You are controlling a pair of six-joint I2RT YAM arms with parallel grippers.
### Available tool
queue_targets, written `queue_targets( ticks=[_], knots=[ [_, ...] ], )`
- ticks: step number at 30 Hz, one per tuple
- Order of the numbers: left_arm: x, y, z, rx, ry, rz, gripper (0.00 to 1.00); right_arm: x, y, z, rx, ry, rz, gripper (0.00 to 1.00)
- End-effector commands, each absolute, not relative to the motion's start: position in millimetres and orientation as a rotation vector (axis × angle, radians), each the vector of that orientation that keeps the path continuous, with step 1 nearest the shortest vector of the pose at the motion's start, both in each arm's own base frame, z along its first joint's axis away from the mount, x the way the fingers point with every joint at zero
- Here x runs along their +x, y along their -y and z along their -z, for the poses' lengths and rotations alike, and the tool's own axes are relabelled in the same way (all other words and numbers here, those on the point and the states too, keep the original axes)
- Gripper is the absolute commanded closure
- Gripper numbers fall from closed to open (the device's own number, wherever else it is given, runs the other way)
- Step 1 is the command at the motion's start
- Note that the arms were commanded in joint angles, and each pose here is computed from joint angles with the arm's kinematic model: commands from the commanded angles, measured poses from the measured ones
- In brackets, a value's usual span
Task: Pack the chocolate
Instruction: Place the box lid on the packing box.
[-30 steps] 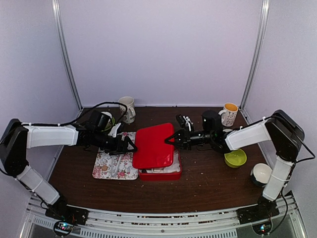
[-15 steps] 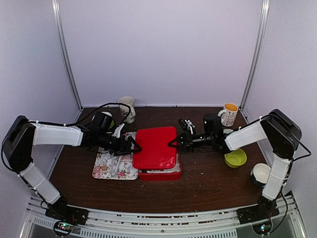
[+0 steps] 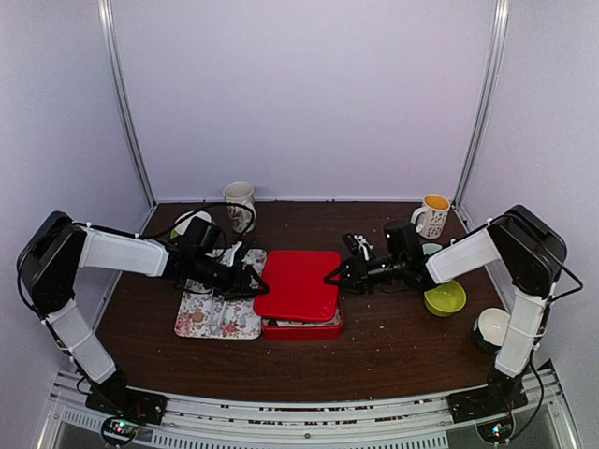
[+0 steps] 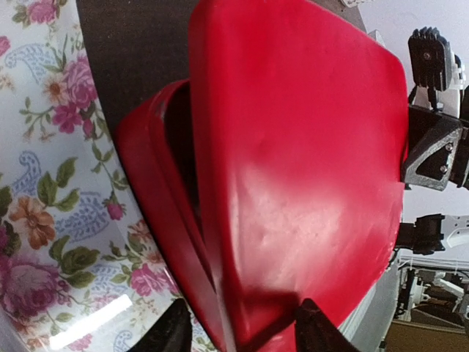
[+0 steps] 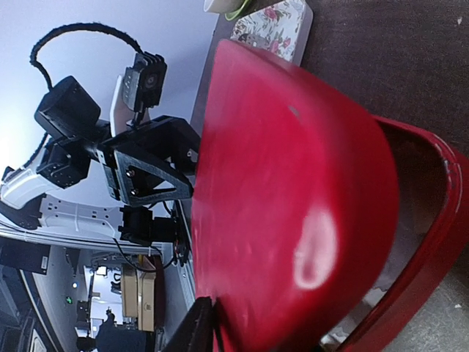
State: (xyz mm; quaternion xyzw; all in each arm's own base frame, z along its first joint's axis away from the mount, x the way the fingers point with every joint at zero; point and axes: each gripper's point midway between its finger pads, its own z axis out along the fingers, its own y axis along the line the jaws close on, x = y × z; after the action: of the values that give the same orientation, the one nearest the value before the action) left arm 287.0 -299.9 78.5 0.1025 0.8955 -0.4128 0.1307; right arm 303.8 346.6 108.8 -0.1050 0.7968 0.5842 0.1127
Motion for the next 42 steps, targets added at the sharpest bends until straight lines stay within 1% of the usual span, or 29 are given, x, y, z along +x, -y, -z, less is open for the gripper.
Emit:
queue_targets(
  ticks=[1, 4, 6, 13, 17, 24, 27, 33, 42],
  knots=[
    [287.9, 312.9, -92.9, 0.354, -2.559, 1.255, 0.54, 306.0, -338.8, -92.5, -0.311, -2.379, -1.633, 0.71],
    [284.3, 309.6, -94.5, 0.338, -2.572, 1.23, 0.58, 305.7, -335.5, -91.8, -0.321, -2.4, -1.599, 0.66],
    [279.9, 310.5, -97.9, 0.34, -2.57, 1.239, 0.59, 305.4, -332.8, -92.2, -0.332, -2.408, -1.575, 0.63],
    [264.9, 315.7, -106.3, 0.362, -2.584, 1.234, 0.59, 304.1, -327.0, -96.0, -0.391, -2.433, -1.489, 0.59],
    [260.4, 313.3, -107.1, 0.342, -2.625, 1.173, 0.61, 300.9, -325.2, -98.6, -0.423, -2.433, -1.473, 0.59],
    [254.2, 308.0, -104.4, 0.311, -2.65, 1.135, 0.62, 298.6, -315.7, -86.9, -0.462, -2.497, -1.356, 0.53],
    [255.5, 306.1, -105.2, 0.303, -2.643, 1.12, 0.61, 301.5, -309.7, -83.7, -0.487, -2.524, -1.265, 0.46],
    [258.4, 302.7, -108.2, 0.279, -2.628, 1.095, 0.61, 307.0, -303.7, -79.8, -0.515, -2.54, -1.172, 0.4],
    [263.3, 300.8, -114.1, 0.264, -2.6, 1.073, 0.6, 310.0, -309.3, -87.0, -0.561, -2.512, -1.163, 0.36]
  ],
)
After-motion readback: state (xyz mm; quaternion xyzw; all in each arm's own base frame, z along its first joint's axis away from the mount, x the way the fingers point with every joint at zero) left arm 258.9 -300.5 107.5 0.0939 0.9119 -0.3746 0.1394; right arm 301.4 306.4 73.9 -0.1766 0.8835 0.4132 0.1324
